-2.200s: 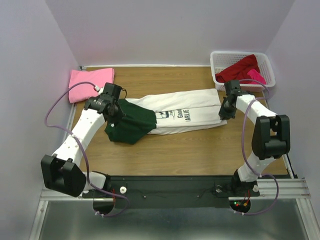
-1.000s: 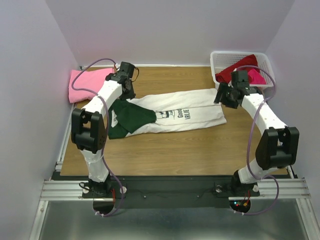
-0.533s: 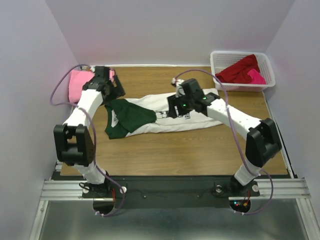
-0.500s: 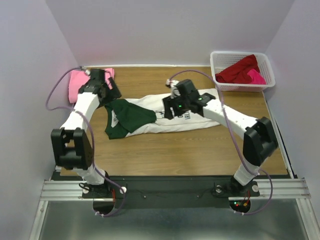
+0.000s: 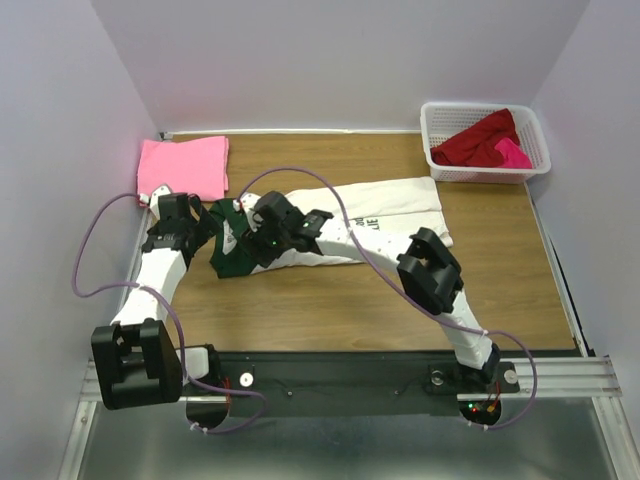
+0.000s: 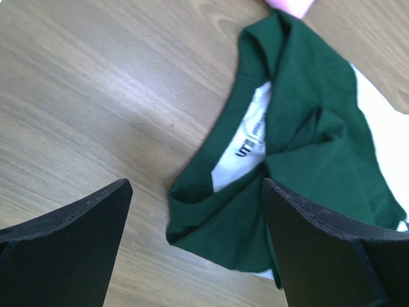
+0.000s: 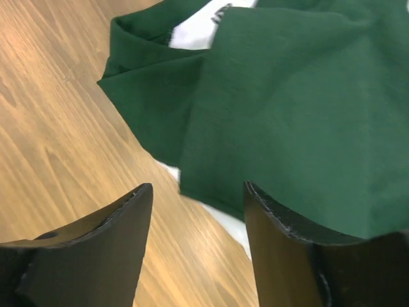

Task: Fold and stack the t-shirts
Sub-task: Fold the tshirt

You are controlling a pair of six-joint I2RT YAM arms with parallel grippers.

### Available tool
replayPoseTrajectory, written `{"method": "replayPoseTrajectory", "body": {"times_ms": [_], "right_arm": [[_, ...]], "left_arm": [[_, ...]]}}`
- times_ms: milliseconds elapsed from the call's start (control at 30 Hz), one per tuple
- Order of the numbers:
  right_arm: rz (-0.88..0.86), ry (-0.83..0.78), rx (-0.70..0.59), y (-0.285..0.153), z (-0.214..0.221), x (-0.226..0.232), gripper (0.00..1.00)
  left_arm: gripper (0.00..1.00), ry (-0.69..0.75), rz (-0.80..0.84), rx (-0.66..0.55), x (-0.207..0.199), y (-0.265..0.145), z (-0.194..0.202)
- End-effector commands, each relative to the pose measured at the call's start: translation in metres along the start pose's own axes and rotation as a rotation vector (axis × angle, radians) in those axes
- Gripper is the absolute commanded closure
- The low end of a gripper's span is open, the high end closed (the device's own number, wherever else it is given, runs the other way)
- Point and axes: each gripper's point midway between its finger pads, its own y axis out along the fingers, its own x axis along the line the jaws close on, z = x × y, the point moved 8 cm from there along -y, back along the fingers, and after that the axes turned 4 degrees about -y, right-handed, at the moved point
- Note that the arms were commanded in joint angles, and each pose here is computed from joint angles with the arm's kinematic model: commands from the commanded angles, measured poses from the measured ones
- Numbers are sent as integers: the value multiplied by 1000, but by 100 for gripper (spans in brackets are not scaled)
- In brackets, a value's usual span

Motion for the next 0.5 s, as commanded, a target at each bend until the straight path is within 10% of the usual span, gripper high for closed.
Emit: {"method": "replayPoseTrajectory", "body": {"times_ms": [0,467], "right_arm": [[49,-46,-74,15,-23,5,39],[189,-47,-25,34,-5,-6,70]], "left_arm": [[5,-42,11,-107,-1,7,-7],[6,-29,16,-85,-1,15,-2]]}}
